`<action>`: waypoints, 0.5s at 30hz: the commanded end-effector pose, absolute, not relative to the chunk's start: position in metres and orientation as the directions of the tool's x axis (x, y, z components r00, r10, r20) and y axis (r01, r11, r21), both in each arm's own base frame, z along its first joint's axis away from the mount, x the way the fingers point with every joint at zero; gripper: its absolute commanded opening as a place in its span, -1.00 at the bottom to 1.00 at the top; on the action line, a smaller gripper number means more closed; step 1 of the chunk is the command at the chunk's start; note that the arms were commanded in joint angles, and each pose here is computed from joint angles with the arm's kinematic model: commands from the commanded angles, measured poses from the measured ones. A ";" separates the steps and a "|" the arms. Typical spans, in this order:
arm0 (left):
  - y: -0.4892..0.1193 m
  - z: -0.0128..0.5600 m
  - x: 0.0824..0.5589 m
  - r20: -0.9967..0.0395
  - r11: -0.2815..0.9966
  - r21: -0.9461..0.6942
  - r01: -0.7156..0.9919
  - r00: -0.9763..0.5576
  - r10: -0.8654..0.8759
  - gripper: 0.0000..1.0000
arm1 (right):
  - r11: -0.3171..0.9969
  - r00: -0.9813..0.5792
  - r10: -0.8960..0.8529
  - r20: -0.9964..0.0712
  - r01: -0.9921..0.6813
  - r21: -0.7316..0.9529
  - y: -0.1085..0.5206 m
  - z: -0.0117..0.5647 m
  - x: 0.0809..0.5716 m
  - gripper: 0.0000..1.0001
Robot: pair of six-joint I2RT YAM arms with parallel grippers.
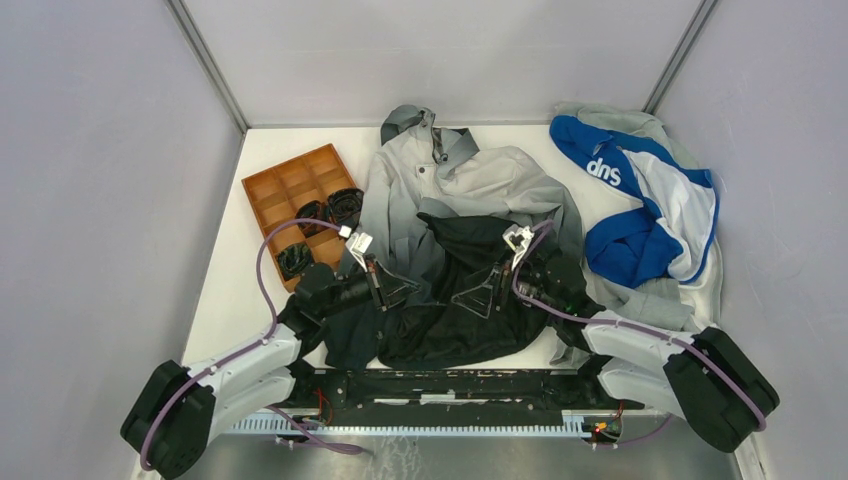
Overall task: Zip up the jacket
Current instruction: Pick up the jacket from the center of the board.
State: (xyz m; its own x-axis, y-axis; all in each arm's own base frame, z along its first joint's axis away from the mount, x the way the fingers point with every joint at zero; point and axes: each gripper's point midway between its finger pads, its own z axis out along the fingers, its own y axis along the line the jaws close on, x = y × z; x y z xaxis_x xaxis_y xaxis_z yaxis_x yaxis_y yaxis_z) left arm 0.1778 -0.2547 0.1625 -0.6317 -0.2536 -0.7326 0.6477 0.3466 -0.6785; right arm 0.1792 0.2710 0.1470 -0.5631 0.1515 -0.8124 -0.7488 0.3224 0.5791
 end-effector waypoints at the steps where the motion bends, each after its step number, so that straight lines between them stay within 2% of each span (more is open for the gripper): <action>1: -0.258 0.186 0.176 -0.767 0.284 -0.640 0.714 -0.578 -0.279 -0.96 | 0.342 -0.650 0.251 -0.717 -0.633 0.694 0.276 0.156 0.197 0.81; 8: -0.256 0.191 0.170 -0.769 0.255 -0.634 0.730 -0.562 -0.305 -0.96 | 0.331 -0.814 0.363 -0.453 -0.342 0.879 0.284 0.142 0.212 0.79; 15: -0.253 0.194 0.163 -0.774 0.234 -0.624 0.745 -0.549 -0.315 -0.96 | 0.269 -0.850 0.404 -0.337 -0.242 0.932 0.304 0.155 0.224 0.84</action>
